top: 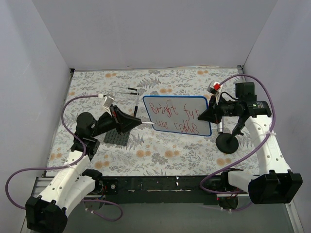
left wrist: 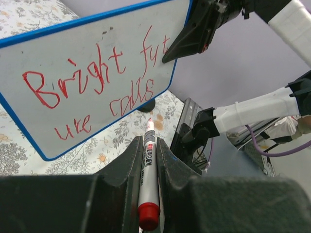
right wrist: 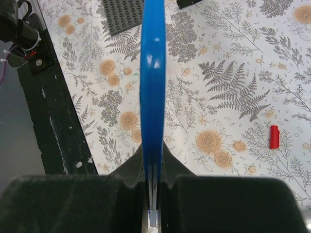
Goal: Write a sentence on the whiteboard
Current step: Put down the whiteboard on the whiteboard stand.
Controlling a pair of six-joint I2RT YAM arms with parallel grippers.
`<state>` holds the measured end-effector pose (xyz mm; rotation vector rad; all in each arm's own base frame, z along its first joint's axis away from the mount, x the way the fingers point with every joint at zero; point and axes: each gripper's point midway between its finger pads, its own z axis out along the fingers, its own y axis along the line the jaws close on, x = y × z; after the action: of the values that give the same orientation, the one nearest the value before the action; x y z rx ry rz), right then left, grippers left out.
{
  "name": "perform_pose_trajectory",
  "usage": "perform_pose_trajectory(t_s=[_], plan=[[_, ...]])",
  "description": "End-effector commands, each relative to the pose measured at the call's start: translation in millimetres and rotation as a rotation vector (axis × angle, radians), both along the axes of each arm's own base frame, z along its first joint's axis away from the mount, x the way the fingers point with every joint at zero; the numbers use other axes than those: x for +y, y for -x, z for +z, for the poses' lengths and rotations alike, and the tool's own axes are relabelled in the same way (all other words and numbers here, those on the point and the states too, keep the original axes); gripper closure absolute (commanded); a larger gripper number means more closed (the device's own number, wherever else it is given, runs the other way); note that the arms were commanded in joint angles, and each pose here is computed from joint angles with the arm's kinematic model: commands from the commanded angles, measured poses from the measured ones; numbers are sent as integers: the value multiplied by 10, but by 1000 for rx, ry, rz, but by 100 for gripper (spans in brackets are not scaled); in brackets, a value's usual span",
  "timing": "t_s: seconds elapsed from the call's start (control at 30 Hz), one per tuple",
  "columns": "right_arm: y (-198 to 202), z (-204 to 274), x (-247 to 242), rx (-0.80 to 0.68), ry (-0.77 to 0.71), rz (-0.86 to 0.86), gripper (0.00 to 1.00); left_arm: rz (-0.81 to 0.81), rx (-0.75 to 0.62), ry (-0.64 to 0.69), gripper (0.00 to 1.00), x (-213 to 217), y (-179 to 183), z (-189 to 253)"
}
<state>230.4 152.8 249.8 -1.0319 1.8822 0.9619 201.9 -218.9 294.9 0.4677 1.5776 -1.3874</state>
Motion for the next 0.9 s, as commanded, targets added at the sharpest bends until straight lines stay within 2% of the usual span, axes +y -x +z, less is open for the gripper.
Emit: perform_pose_trajectory(t_s=[0.0, 0.2, 0.43, 0.87], plan=[[5, 459, 70, -147, -55, 76, 99, -24, -27, -28, 100, 27, 100, -93], [-46, 684, 97, -172, -78, 81, 99, -2, -49, 49, 100, 48, 142, -129], [-38, 634, 95, -163, -74, 84, 99, -17, -90, 21, 100, 43, 161, -153], [-37, 604, 91, -158, -71, 83, 99, -12, -83, 17, 100, 50, 167, -206]])
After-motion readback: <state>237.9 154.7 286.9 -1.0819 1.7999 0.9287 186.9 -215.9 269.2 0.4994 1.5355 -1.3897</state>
